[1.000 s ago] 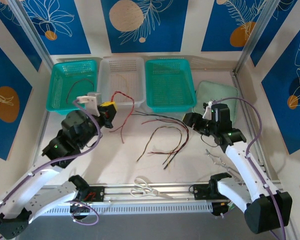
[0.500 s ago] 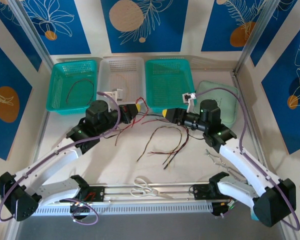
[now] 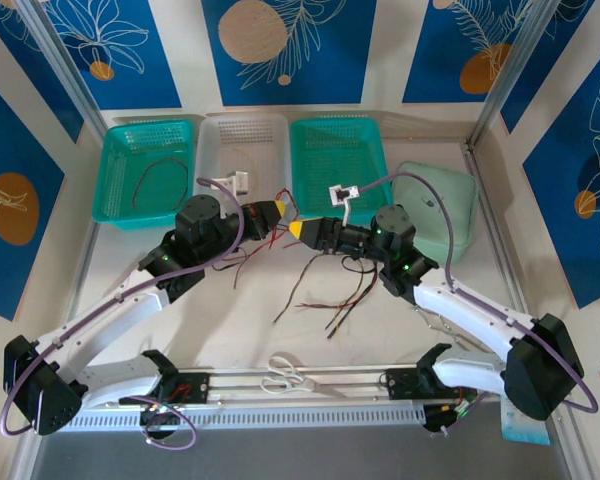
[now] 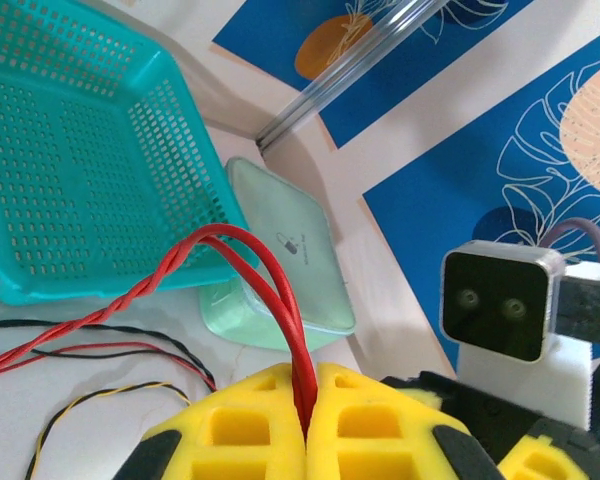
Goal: Untangle the cables
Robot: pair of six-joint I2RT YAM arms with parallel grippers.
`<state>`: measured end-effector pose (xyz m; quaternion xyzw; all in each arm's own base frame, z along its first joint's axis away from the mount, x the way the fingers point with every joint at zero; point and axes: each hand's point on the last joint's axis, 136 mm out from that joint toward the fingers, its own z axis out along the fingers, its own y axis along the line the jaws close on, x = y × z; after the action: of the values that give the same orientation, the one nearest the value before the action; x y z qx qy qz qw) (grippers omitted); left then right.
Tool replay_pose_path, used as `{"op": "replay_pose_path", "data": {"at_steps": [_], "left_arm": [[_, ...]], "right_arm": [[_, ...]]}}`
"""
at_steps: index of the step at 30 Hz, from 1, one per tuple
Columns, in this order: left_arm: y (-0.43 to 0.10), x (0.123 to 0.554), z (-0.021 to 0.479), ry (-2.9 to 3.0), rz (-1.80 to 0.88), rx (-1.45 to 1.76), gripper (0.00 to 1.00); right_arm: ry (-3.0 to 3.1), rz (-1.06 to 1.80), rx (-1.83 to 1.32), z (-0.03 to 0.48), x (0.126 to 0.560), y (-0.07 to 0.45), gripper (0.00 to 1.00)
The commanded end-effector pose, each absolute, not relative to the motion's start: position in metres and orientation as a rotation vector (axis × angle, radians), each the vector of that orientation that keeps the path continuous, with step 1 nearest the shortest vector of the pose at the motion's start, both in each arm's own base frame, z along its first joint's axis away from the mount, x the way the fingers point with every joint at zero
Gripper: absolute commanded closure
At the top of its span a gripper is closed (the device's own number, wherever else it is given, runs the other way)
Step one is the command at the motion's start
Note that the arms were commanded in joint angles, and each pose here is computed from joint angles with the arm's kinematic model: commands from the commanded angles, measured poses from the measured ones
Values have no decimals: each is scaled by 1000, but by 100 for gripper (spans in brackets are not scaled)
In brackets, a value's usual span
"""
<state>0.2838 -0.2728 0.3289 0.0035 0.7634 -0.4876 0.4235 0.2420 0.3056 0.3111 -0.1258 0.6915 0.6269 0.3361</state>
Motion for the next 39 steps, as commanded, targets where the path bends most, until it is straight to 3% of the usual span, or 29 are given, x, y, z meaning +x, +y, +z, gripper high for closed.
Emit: {"op": "replay_pose_path", "data": {"at_steps": [1, 12, 24, 35, 39], "left_arm": [[-273, 286, 355, 1822, -1282, 6, 100], [-271, 286, 355, 1805, -1286, -2, 100], [-265, 288, 350, 1810, -1287, -27, 100], [-264, 287, 351, 1810, -1289, -21, 100], [-264, 286, 351, 1815, -1288, -20, 100]], "right_arm": [[1766, 1729, -358, 321, 237, 313, 67], [1730, 1851, -412, 324, 238, 332, 66], [1754, 1852, -406, 320, 235, 329, 55], [1744, 1927, -437, 325, 238, 343, 66], [1739, 1936, -431, 325, 241, 345, 77]]}}
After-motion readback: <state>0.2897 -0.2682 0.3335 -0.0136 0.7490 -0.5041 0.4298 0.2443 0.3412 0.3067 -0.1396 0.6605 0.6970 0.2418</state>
